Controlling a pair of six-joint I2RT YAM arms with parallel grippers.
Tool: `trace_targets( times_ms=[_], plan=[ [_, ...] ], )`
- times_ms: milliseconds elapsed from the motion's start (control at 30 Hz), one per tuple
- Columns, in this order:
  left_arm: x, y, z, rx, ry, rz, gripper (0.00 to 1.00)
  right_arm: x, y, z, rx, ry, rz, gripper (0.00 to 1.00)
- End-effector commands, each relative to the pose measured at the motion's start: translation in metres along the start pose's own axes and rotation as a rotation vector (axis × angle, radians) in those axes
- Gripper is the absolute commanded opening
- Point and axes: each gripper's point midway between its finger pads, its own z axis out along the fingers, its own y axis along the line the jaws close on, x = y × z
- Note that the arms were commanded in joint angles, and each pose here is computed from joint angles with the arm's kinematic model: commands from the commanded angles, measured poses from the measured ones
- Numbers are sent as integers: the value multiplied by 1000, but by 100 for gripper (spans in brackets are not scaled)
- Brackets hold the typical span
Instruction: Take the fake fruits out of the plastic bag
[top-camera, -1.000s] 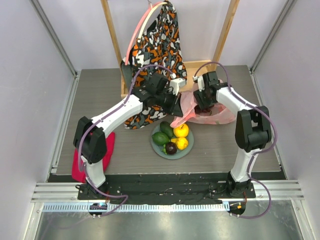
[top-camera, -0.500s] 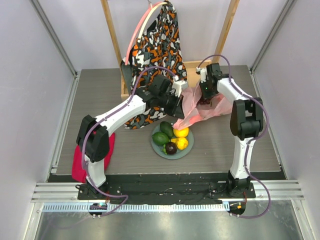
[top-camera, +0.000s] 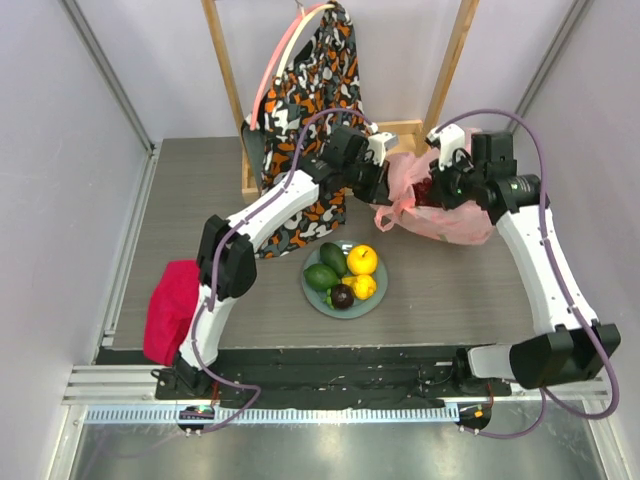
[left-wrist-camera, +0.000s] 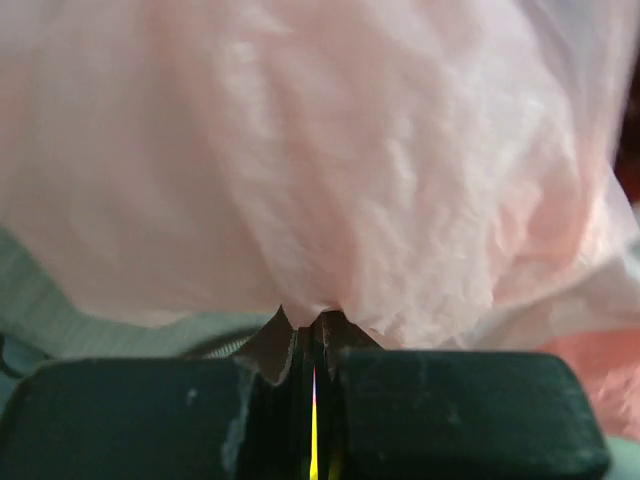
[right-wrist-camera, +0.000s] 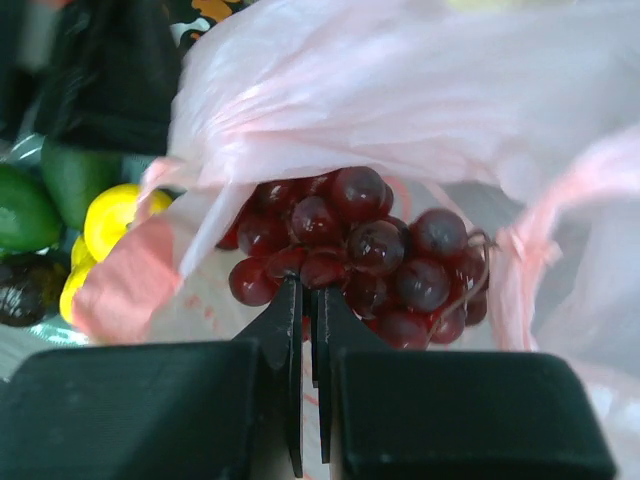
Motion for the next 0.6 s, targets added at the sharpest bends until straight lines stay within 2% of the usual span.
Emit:
trace_targets(
  times_ms=[0, 100, 233, 433, 533, 567],
  plan=[
    [-42, -10, 9, 35, -112, 40, 0, 10, -4, -13, 65, 3, 3, 1],
    [-45, -13, 11, 41, -124, 46, 0, 16, -31, -18, 233, 14, 40, 1],
    [-44, -19, -6, 12, -132, 50, 0, 34, -48, -10, 302, 69, 62, 1],
    [-29, -3, -27, -96, -95, 74, 0, 67, -51, -2, 317, 152, 26, 1],
    [-20, 4, -30, -127, -74, 75, 0, 56, -49, -15, 313, 97, 25, 1],
    [-17, 7, -31, -144, -69, 67, 0, 46, -39, -16, 249, 51, 25, 1]
  ],
)
